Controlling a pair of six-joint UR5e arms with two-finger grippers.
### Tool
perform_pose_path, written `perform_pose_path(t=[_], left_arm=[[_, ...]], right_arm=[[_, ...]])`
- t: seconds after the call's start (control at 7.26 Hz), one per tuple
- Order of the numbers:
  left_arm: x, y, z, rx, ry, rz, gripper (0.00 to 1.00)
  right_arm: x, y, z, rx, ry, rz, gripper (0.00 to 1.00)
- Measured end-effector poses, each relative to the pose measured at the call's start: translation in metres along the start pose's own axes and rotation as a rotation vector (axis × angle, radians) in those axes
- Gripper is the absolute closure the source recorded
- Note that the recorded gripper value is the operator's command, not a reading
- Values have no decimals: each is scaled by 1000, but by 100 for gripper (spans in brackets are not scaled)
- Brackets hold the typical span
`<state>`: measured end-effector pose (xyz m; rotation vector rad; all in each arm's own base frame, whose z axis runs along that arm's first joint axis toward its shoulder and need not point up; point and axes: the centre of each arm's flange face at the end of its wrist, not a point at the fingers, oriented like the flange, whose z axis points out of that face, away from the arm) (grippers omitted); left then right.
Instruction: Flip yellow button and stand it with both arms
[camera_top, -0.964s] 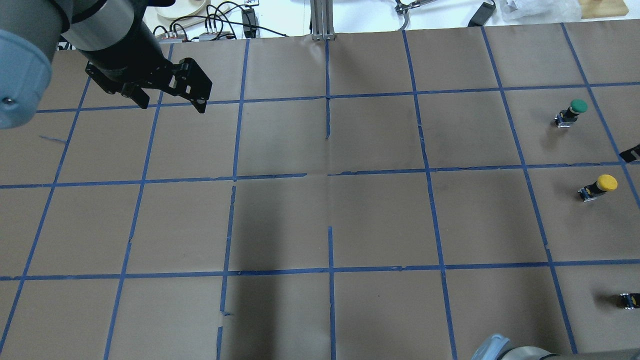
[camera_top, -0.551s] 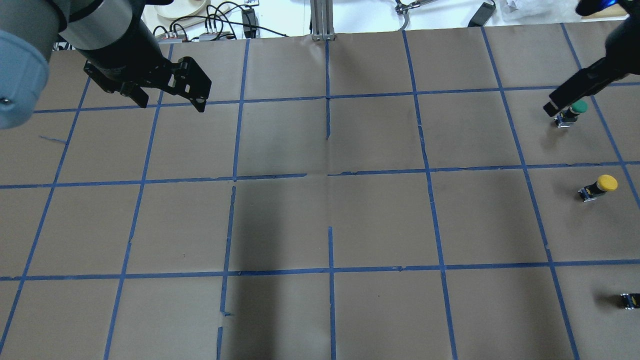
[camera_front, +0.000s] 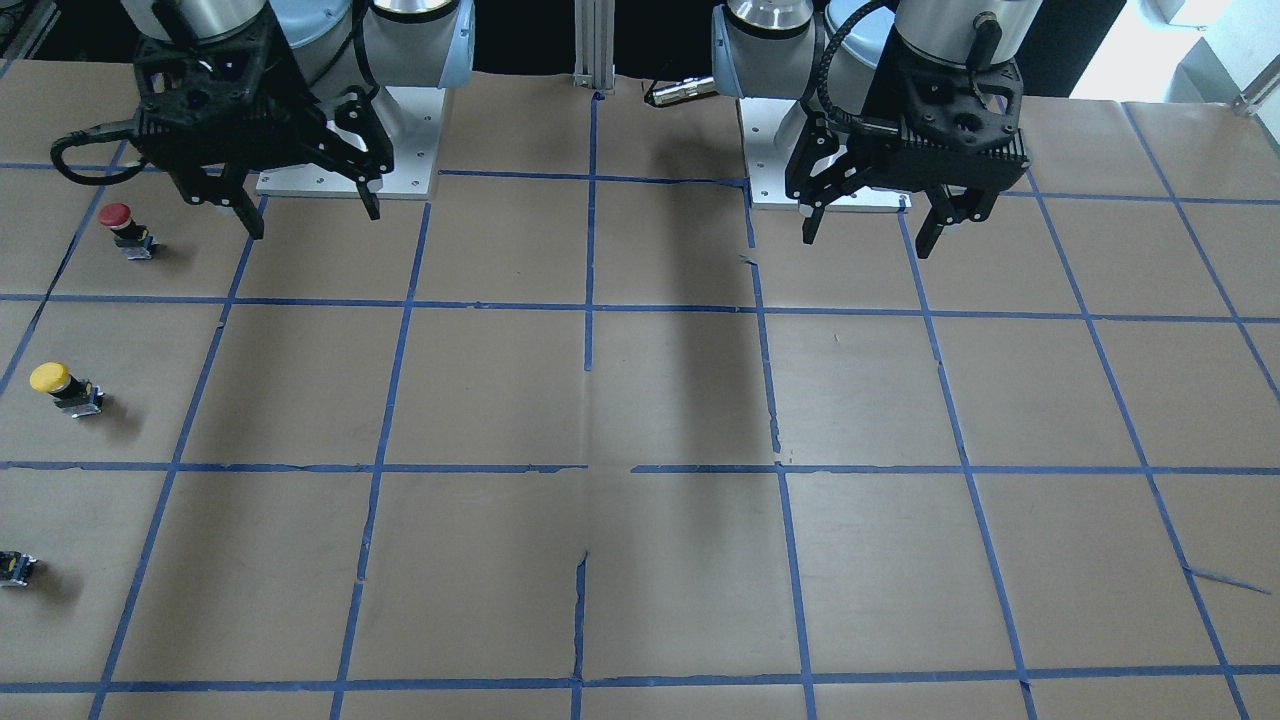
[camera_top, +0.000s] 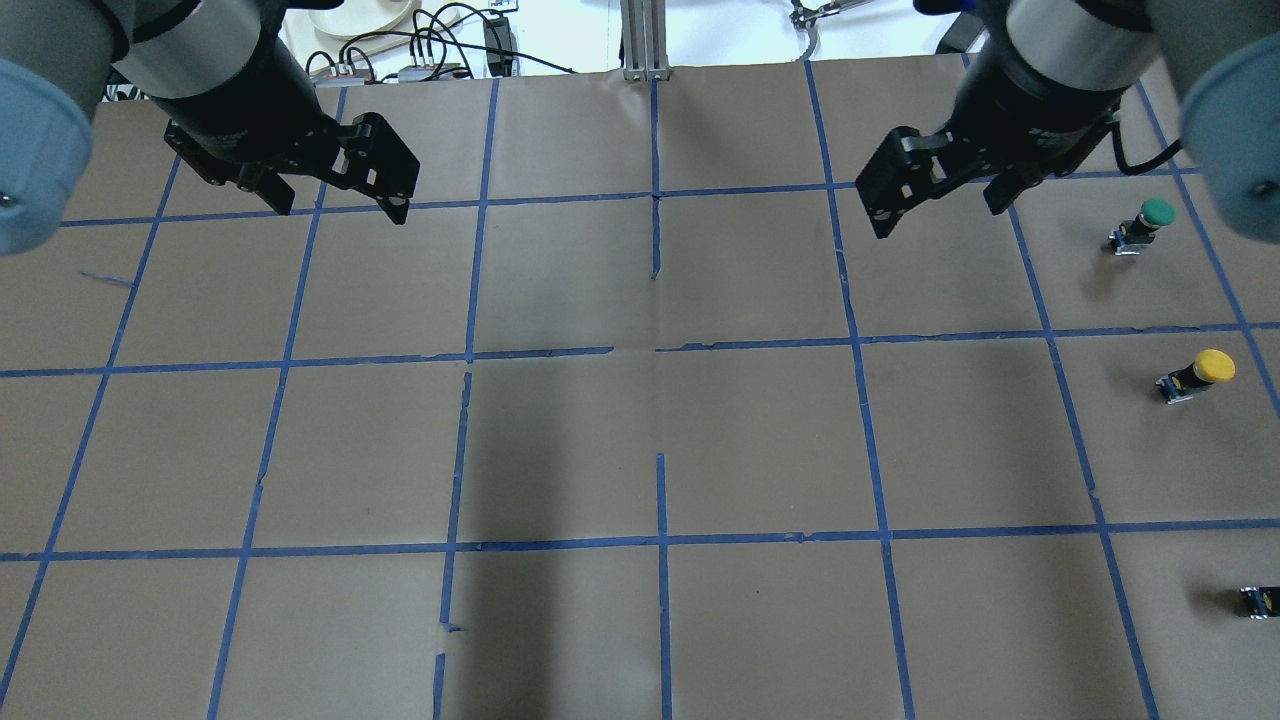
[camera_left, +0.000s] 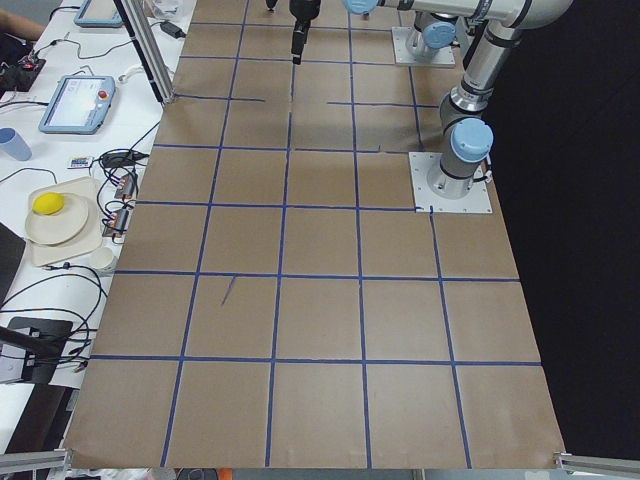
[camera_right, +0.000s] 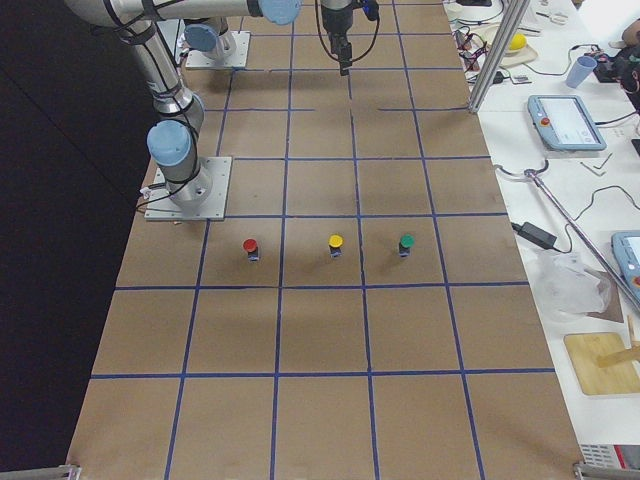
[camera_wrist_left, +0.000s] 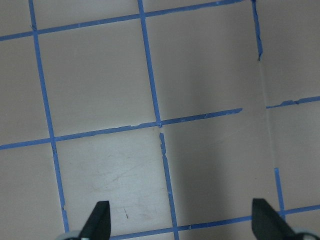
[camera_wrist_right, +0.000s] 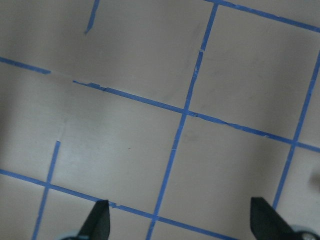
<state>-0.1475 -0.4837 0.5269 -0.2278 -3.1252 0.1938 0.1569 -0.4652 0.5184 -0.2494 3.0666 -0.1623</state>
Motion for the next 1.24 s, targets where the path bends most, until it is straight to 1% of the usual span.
perform_pose_path(t=[0.28,0.41,0.55,0.96,1.24], left_arm=[[0,0,0,0,2,4,0],[0,1,-1,1,2,4,0],[-1,1,0,-2,-2,1,0],[-15,4,10,-37,-57,-23,0],[-18,4,11,-42,-62,-34,0]], right_arm=[[-13,-13,-12,10,5,78,0],[-12,-24,-16,2,13,103,1],[-11,-34,-18,-13,20,120,1],[-10,-44,-16,-39,26,150,1],[-9,-44,-14,-44,29,153,1]])
